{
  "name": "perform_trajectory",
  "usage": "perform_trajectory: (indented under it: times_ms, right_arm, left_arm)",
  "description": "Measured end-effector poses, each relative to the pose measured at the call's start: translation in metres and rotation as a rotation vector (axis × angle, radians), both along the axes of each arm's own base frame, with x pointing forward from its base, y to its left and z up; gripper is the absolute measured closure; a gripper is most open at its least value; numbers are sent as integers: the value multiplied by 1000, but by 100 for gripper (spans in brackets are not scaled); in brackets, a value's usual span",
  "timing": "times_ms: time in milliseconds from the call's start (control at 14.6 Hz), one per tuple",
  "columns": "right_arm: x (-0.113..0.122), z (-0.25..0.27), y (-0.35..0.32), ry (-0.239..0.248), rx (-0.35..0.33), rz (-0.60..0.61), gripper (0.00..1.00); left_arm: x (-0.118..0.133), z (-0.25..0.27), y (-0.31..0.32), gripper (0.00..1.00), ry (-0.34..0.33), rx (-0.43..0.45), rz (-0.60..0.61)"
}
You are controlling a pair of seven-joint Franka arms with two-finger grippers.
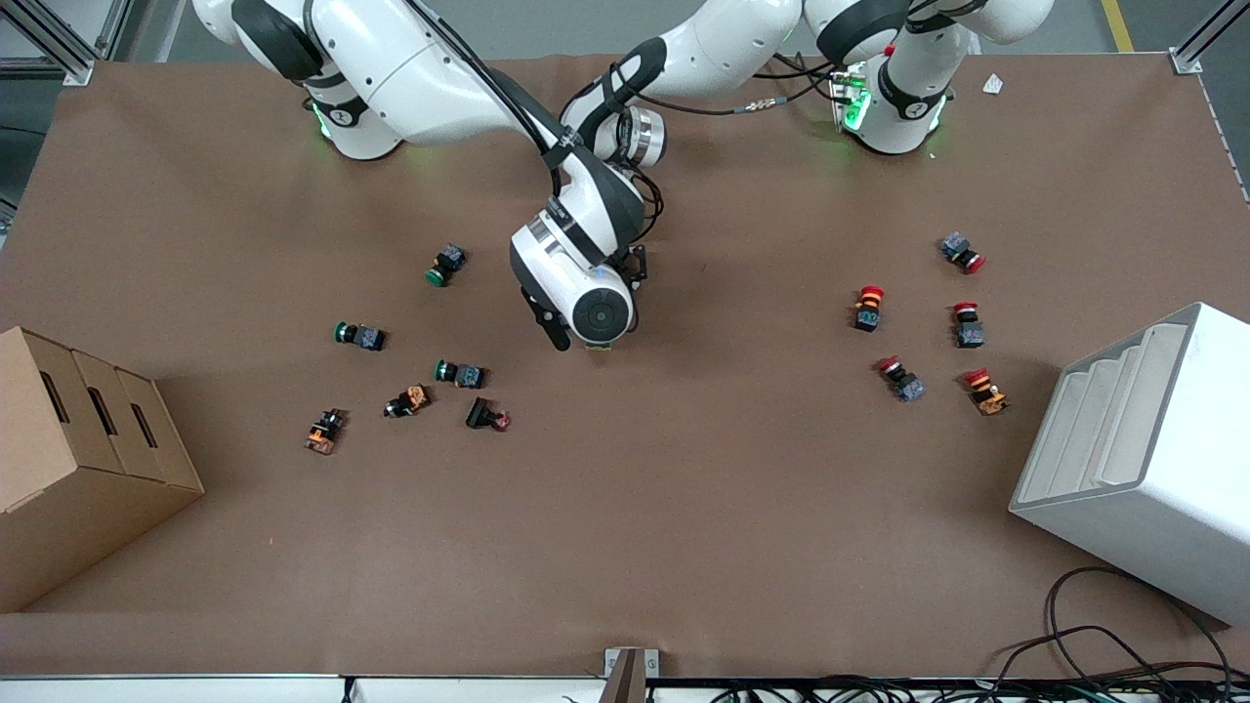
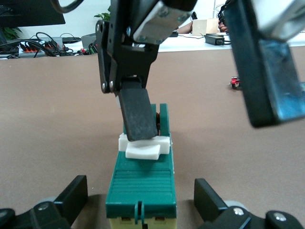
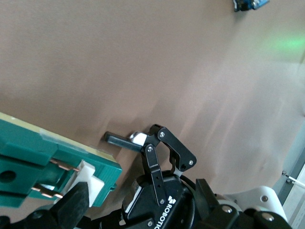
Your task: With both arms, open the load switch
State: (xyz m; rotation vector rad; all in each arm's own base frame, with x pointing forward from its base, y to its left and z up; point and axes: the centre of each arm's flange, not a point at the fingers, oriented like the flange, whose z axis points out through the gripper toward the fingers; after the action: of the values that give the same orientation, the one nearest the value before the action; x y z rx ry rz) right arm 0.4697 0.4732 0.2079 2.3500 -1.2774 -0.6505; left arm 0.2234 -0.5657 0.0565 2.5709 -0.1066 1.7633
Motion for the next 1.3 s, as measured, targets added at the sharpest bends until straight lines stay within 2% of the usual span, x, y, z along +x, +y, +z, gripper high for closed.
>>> perform_trajectory:
  times_ms: [68, 205, 478, 683, 820, 1024, 1161, 1298]
  right_arm:
    - [8, 4, -6, -8, 29, 43, 0]
    - [42, 19, -39, -27, 101, 155, 0]
    - [123, 85, -156, -71, 269, 373, 0]
    - [158, 139, -249, -106, 359, 557, 0]
    - [174, 162, -305, -129, 406, 663, 0]
    - [187, 185, -379, -156, 480, 777, 0]
    - [190, 201, -424, -179, 519, 837, 0]
    - [190, 219, -463, -202, 525, 876, 0]
  left_arm:
    - [0, 0, 0, 0, 0, 0, 0]
    - [0, 0, 0, 0, 0, -1, 0]
    - [0, 1, -1, 0, 4, -5, 3]
    - [-8, 10, -11, 0, 53, -33, 45]
    - [-18, 18, -19, 0, 90, -41, 60]
    - [-23, 34, -25, 0, 145, 25, 96]
    - [-16, 61, -34, 0, 206, 85, 119]
    - [2, 98, -44, 0, 273, 113, 132]
